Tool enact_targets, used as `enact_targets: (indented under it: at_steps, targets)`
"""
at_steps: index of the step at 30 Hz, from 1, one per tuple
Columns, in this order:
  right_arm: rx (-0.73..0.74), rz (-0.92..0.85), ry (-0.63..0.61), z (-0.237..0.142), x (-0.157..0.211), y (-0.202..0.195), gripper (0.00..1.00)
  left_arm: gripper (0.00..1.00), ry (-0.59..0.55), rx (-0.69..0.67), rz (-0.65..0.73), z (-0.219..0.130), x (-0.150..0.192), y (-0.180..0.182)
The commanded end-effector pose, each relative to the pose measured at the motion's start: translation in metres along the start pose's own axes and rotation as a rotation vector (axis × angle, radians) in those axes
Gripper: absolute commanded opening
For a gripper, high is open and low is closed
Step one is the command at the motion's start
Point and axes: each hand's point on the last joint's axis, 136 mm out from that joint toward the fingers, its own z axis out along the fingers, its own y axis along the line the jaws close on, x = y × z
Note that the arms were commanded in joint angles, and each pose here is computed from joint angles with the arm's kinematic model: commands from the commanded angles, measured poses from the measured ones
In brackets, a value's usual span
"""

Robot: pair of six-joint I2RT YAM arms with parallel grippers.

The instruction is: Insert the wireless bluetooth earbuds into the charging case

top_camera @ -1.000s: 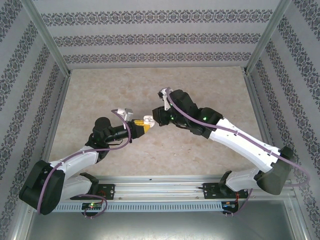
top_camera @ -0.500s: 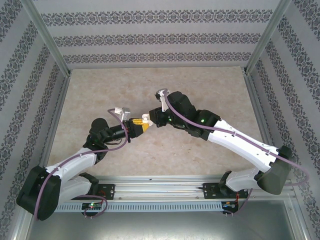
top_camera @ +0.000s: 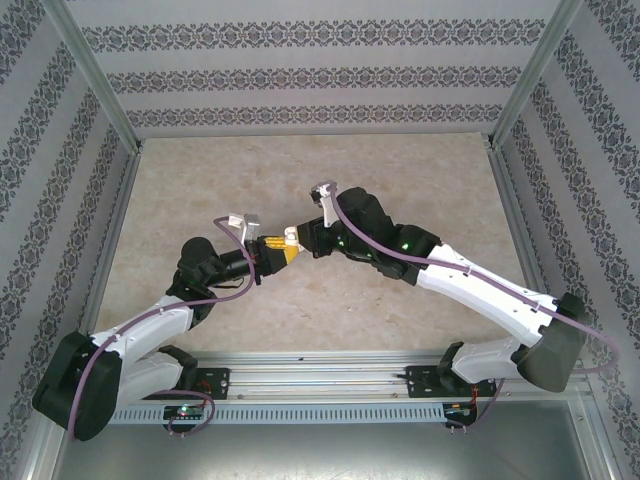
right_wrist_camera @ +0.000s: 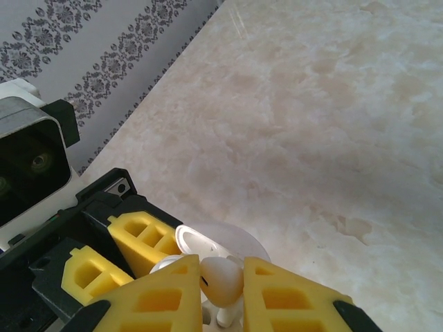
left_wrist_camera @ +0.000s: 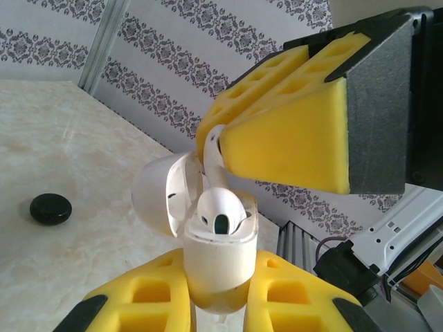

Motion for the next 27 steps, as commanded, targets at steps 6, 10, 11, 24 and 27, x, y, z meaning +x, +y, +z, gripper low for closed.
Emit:
enact_targets:
  at_steps: [6, 10, 11, 24, 27]
  targets:
    - [-0.086, 0.003, -0.031, -0.009, 0.000, 0.018, 0.16, 0.00, -0.055, 0.039, 0.059, -0.001, -0.016, -0.014]
    - [-0.094, 0.003, -0.042, -0.010, -0.001, 0.019, 0.16, 0.00, -0.054, 0.039, 0.058, -0.001, -0.016, -0.014]
    - [-0.094, 0.003, -0.043, -0.011, 0.000, 0.019, 0.16, 0.00, -0.056, 0.040, 0.060, -0.001, -0.017, -0.014]
    - [-0.126, -0.007, -0.007, -0.004, 0.012, 0.021, 0.16, 0.00, -0.058, 0.036, 0.060, -0.001, -0.019, -0.015]
    - [-0.139, -0.012, 0.000, -0.005, 0.017, 0.022, 0.17, 0.00, -0.058, 0.034, 0.062, -0.001, -0.019, -0.015]
